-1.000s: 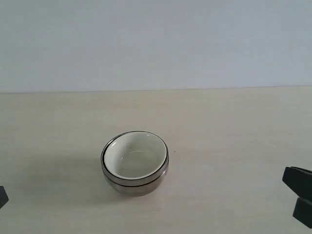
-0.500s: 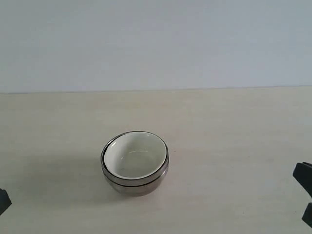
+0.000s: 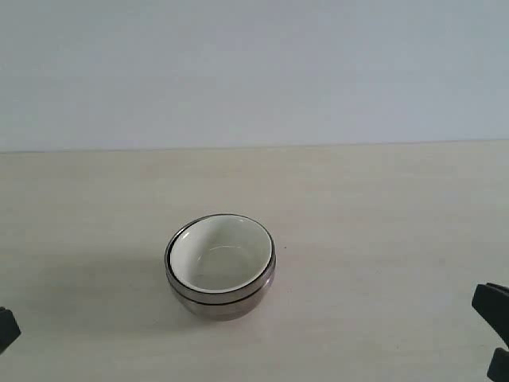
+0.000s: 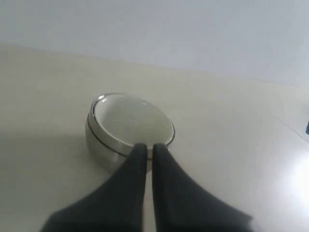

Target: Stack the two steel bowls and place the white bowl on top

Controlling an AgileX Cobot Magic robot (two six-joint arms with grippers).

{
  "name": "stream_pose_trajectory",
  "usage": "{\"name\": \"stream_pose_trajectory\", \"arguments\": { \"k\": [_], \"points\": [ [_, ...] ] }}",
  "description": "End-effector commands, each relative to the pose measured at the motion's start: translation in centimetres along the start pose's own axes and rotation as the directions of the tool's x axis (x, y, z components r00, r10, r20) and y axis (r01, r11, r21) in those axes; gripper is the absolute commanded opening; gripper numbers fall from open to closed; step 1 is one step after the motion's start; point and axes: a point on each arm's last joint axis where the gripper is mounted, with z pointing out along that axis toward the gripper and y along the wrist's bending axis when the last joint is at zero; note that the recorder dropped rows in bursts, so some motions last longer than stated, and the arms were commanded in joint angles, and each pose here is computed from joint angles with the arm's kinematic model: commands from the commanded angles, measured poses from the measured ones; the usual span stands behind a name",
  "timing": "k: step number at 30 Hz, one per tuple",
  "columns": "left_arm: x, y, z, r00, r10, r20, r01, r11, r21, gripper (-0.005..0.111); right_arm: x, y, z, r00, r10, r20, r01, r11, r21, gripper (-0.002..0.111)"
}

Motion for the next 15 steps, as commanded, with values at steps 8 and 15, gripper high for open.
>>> {"name": "stream_pose_trajectory", "arguments": {
  "k": [8,15],
  "points": [
    [-1.5,0.3,-2.5,0.94,0.144,0.309,-0.083,0.975,-0.205,0.004,0.1,0.0,0.0,1.0,-0.012,-0.001,0.012,1.0,-0.002,0.0],
    [-2.0,2.5,-3.5,0.921,0.124,0.369,0.053,0.898,-0.436,0.004,0.1,0.0,0.0,1.0,-0.012,-0.001,0.012,1.0,-0.002,0.0]
  ]
}}
